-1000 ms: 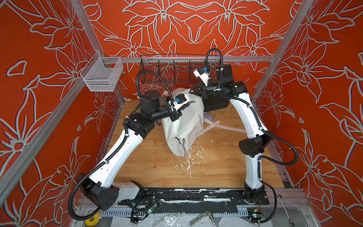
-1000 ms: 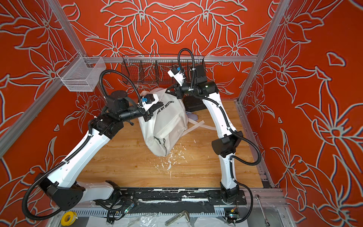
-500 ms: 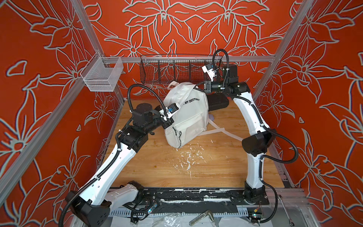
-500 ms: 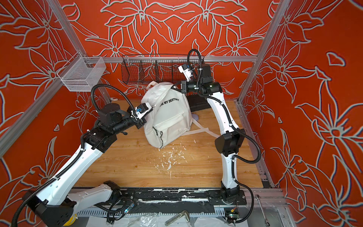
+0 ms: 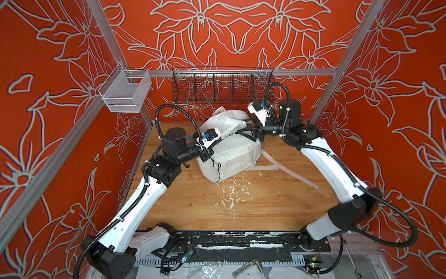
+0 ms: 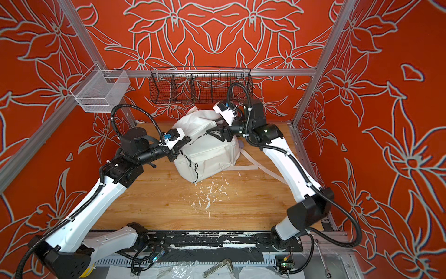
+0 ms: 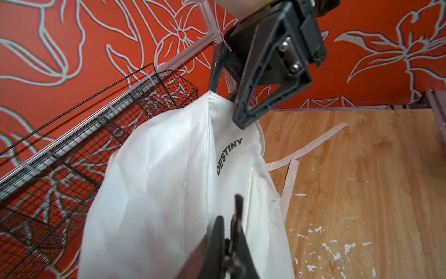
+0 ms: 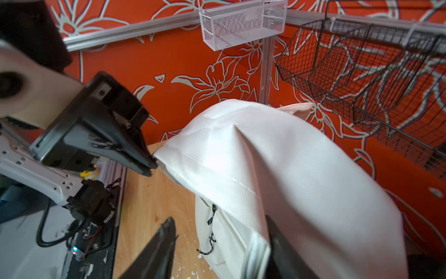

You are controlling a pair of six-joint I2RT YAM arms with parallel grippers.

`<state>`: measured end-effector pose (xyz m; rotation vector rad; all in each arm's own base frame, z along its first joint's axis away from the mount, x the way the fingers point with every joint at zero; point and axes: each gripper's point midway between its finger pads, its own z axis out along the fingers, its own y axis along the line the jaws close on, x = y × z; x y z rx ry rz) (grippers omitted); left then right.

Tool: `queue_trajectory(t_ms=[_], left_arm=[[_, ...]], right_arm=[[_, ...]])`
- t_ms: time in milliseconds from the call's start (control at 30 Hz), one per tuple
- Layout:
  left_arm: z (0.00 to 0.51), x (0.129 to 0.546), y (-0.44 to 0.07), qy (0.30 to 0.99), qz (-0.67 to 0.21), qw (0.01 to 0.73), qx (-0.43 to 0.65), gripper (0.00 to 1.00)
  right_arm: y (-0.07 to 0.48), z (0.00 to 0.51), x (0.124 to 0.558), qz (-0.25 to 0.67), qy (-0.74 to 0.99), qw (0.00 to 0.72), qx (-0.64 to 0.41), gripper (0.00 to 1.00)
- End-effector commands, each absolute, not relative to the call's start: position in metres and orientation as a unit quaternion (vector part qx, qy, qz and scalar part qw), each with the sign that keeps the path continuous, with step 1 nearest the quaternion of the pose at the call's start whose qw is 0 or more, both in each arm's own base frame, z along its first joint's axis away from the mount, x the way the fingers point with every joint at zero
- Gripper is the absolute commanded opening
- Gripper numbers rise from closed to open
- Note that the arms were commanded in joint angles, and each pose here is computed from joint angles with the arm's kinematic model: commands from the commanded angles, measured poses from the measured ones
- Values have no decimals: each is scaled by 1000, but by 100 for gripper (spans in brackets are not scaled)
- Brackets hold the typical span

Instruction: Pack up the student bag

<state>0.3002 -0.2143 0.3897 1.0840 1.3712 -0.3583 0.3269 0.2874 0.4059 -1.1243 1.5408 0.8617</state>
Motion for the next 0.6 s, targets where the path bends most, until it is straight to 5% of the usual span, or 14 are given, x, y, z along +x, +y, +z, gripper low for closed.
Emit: queue_trajectory(t_ms=[0, 233, 567], left_arm=[[410, 280, -232, 548, -198, 637, 505, 0], [409, 267, -237, 537, -217, 625, 524, 0], [402, 255, -238, 531, -225, 613, 539, 0]], right_arm=[[282, 408, 338, 235, 569, 577, -536, 63], [302, 403, 321, 137, 482, 578, -644, 68], [307, 425, 333, 50, 424, 609, -668, 82]])
